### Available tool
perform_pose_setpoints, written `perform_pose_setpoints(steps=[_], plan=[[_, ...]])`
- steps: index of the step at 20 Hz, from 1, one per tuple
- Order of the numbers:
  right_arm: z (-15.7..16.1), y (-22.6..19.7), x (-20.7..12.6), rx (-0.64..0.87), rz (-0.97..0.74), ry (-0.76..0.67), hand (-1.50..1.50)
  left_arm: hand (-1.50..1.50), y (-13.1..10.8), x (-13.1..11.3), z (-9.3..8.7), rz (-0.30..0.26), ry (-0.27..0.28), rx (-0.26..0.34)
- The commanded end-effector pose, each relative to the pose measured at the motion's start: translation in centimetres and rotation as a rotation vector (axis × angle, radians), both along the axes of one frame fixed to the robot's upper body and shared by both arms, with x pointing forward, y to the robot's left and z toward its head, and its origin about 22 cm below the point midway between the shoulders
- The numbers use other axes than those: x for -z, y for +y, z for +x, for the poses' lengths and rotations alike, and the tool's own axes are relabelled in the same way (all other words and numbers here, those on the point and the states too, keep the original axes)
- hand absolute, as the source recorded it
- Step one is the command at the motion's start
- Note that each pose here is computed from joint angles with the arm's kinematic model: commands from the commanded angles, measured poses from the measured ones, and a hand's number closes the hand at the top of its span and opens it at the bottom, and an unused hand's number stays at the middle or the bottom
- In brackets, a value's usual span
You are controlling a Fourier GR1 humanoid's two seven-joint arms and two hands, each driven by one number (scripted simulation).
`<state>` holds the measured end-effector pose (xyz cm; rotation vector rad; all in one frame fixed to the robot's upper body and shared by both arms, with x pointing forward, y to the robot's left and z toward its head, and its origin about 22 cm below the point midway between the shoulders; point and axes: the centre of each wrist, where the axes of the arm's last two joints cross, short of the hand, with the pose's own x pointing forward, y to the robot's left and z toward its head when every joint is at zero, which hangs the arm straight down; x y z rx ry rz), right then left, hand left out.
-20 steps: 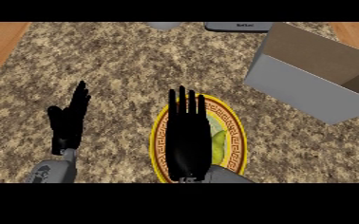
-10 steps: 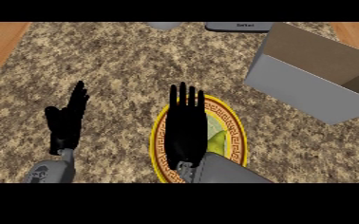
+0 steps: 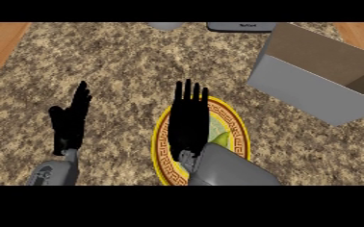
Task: Pick the sweet potato from the plate and place it in the cardboard box
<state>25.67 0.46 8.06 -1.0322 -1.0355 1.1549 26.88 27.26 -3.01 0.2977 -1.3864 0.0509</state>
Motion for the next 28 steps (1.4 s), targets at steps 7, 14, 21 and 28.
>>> perform_pose_setpoints(steps=[7,14,21,28], plan=[[1.3,0.0,1.7,0.188,-0.078,0.062,-1.5,0.0,0.3,0.1,-0.4,-0.003,-0.007,0.001],[1.6,0.2,3.5,0.206,-0.073,0.068,-1.5,0.0,0.8,-0.6,-0.6,-0.004,0.014,-0.001],[1.3,-0.3,4.9,0.186,-0.066,0.089,-1.5,0.0,0.8,-1.0,-0.7,-0.012,0.012,-0.006],[2.7,-0.7,6.6,0.114,-0.056,0.063,1.5,0.0,-0.1,-0.4,-0.4,0.011,0.008,-0.009]])
